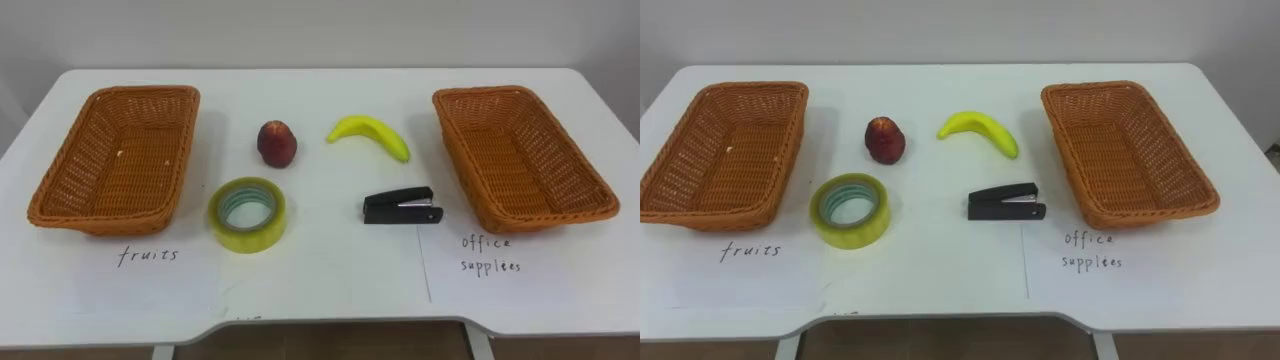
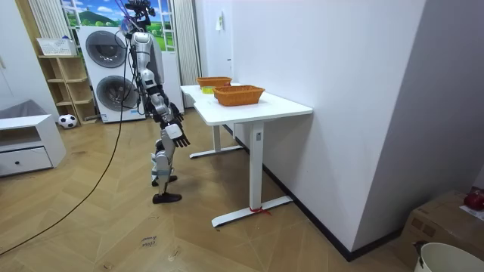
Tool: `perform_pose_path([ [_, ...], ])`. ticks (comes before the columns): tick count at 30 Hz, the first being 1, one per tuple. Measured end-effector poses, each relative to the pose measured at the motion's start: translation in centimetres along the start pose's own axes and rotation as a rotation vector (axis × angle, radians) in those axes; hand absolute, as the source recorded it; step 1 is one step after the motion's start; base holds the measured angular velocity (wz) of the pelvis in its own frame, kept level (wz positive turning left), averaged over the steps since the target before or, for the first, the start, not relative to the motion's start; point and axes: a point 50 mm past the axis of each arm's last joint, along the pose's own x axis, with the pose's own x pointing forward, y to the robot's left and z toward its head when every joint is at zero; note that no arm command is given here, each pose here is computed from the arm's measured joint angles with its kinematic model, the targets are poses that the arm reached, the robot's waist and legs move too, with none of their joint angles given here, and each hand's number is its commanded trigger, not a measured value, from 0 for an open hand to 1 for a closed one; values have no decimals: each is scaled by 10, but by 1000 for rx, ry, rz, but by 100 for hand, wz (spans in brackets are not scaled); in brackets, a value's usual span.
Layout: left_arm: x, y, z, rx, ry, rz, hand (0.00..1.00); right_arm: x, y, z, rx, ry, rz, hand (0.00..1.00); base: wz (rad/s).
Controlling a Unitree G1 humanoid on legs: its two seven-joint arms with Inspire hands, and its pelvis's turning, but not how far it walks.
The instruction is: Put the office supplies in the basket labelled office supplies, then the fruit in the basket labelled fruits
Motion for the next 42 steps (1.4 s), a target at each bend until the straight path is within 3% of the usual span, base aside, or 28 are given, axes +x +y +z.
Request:
perform_pose_path([
  [23,-1,7,-9,-36,40,63,0,-2,-5,-8,90,24,-38,0,1],
  [32,-2,21,-20,-94,82,137,0,-14,-35,-32,409,43,-236,0,1],
  [42,-3,41,-22,-140,79,218,0,-26,-68,-20,672,-78,-441,0,-3],
])
